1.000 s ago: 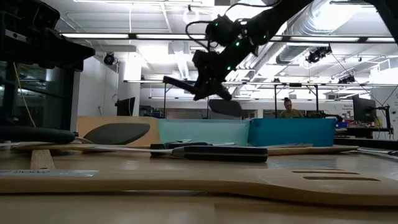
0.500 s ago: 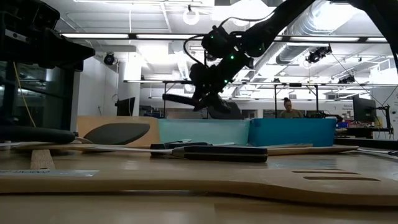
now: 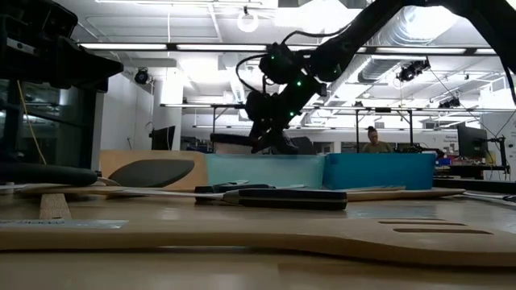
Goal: Pick & Place Kitchen Items
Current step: Put the right black spatula into the green bin
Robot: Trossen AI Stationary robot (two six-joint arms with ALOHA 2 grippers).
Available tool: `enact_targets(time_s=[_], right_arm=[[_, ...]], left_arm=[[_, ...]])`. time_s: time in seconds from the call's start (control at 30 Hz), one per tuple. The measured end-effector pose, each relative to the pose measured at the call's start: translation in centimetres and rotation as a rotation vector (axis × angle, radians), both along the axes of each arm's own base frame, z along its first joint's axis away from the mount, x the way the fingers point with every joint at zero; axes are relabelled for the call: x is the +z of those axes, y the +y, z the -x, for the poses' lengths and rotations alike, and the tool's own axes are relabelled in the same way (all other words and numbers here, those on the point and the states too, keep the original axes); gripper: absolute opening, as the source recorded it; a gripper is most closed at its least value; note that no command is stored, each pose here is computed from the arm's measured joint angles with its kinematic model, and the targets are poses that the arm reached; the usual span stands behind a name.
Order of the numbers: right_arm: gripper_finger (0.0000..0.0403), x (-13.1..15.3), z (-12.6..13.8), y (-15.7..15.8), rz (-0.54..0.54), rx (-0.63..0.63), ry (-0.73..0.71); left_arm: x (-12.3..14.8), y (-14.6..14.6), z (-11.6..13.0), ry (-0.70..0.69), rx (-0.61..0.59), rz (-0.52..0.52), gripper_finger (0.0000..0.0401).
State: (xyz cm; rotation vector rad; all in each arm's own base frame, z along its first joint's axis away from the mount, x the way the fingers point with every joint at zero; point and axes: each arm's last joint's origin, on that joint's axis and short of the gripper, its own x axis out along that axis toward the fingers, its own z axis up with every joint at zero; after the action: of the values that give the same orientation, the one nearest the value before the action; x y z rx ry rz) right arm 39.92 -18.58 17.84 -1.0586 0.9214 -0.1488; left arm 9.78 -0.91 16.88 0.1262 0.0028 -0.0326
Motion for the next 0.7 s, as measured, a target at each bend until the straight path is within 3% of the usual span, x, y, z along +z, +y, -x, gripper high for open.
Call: enact_targets(time_s=[0.7], right_arm=[[0.0130,0.00,0.11,-0.22,-0.008,0.005,-0.002]], left_arm=[[0.00,0.00,0.00,0.000,0.000,0.000,0.0000]])
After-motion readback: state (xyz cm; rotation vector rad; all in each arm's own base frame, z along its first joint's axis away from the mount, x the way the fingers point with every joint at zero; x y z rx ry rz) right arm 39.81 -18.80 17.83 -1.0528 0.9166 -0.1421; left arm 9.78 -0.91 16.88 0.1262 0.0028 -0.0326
